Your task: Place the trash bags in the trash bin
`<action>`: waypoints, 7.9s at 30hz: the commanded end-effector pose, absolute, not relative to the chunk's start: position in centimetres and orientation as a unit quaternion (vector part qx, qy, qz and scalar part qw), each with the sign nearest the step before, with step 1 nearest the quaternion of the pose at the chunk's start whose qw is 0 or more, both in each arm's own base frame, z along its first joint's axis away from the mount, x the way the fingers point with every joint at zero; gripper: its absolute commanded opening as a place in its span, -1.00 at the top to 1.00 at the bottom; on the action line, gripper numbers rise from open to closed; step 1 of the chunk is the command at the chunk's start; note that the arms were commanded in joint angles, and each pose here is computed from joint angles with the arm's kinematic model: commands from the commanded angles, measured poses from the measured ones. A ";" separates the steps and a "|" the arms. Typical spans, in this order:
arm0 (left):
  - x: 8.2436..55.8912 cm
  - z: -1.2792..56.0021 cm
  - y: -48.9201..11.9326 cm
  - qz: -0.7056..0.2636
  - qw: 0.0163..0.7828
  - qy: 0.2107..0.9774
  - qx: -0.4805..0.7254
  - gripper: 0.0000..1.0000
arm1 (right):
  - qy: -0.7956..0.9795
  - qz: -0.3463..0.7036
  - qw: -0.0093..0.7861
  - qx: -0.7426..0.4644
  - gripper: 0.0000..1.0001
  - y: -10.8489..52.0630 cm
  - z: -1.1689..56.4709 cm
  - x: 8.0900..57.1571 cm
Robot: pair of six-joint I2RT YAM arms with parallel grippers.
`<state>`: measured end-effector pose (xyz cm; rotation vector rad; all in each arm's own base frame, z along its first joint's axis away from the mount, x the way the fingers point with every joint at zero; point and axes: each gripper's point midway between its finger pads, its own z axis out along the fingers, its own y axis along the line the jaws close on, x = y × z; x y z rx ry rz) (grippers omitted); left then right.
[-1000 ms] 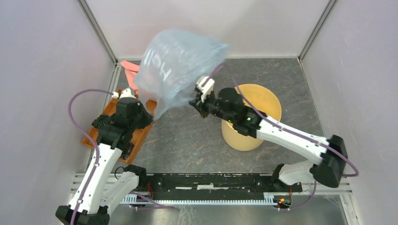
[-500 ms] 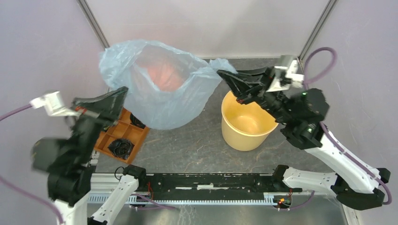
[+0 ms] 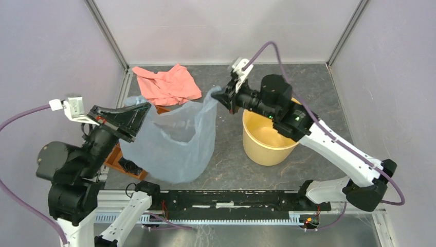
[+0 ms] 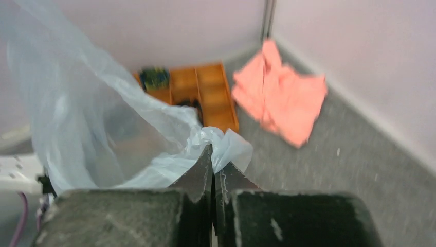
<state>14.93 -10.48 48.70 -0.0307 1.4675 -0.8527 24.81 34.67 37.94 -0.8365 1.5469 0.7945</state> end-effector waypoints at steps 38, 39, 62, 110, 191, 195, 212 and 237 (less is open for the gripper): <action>21.7 45.0 -17.5 -0.516 0.546 0.660 0.020 0.91 | 0.556 0.417 0.616 -0.372 -0.70 43.6 41.6 22.3; 21.7 45.1 -17.4 -0.515 0.548 0.659 0.019 0.91 | 0.556 0.412 0.618 -0.374 -0.75 43.7 41.4 22.1; 15.0 52.3 -12.6 -0.413 0.672 0.613 0.055 -0.99 | 0.568 0.384 0.703 -0.189 0.99 38.8 48.6 27.5; 20.3 45.2 -18.3 -0.582 0.515 0.629 0.004 -0.99 | 0.485 0.317 0.803 -0.140 0.99 18.0 60.9 20.7; 23.5 21.3 -35.1 -0.210 0.414 0.869 0.169 0.18 | 0.608 0.316 0.722 -0.099 0.99 20.9 39.4 26.9; 22.5 22.6 -33.1 -0.224 0.424 0.864 0.155 0.12 | 0.606 0.334 0.717 -0.080 0.99 21.0 39.0 26.9; 22.1 28.8 -37.2 -0.319 0.435 0.823 0.179 -0.66 | 0.629 0.186 0.749 -0.092 0.99 16.4 40.9 28.2; 24.1 27.9 -36.8 -0.314 0.410 0.850 0.103 -0.27 | 0.510 0.244 0.813 -0.136 0.99 18.8 53.2 27.0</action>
